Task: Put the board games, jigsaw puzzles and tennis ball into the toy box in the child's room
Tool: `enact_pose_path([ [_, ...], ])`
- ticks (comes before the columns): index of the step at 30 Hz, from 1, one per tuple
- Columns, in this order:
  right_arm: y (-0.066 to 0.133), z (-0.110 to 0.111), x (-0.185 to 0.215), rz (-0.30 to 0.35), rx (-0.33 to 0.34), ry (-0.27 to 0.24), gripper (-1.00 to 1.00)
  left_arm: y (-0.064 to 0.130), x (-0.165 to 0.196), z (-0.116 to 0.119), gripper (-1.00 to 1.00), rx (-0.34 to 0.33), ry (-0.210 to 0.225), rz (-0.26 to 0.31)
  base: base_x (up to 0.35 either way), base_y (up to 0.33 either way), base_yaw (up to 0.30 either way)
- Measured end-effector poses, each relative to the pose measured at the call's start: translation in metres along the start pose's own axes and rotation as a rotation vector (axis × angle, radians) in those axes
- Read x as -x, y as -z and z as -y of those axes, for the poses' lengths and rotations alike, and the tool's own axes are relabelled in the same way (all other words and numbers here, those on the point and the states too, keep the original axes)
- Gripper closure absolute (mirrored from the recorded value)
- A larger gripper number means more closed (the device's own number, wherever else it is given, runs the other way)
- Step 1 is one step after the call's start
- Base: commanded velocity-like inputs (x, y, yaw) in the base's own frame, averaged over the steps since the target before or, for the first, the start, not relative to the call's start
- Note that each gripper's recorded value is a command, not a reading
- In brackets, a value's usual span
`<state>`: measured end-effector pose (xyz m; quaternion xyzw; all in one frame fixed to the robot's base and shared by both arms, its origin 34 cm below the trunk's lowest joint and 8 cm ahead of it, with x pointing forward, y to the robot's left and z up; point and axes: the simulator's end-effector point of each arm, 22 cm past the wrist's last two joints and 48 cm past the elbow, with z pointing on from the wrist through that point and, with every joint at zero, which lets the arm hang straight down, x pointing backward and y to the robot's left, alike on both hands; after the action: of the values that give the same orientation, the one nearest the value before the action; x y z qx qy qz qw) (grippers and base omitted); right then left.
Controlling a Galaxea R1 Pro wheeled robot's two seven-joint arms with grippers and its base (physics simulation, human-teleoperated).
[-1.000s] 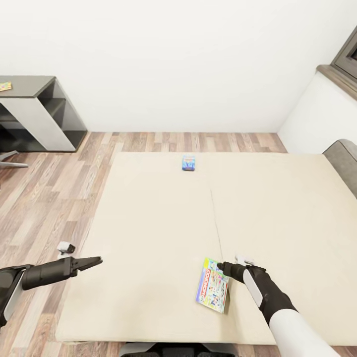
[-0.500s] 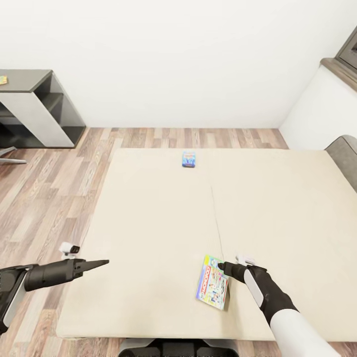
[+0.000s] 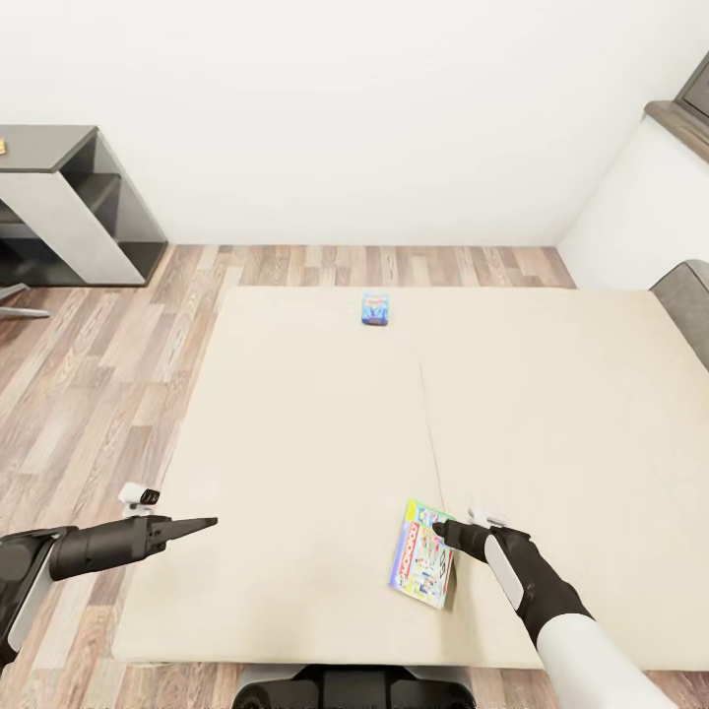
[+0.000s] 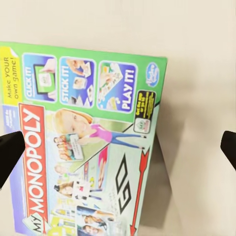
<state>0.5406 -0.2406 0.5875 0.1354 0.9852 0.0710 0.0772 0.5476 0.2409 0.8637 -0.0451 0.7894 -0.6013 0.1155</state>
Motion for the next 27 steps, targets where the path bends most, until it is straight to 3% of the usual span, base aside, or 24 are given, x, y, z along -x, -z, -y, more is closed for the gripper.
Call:
enact_pose_path([
  [12,-0.007,0.005,-0.009,-0.019,-0.005,-0.003,-1.00,-0.002,-0.004,-0.008,-1.00,0.004,0.019,-0.006,0.000,0.000,0.000],
  [20,-0.004,0.012,-0.004,-0.020,0.104,0.005,-1.00,-0.002,-0.007,-0.014,-1.00,0.008,0.031,-0.010,0.000,0.000,0.000],
  [27,-0.005,0.017,-0.006,-0.026,0.135,0.008,-1.00,-0.003,-0.009,-0.019,-1.00,0.011,0.041,-0.014,0.000,0.000,0.000],
])
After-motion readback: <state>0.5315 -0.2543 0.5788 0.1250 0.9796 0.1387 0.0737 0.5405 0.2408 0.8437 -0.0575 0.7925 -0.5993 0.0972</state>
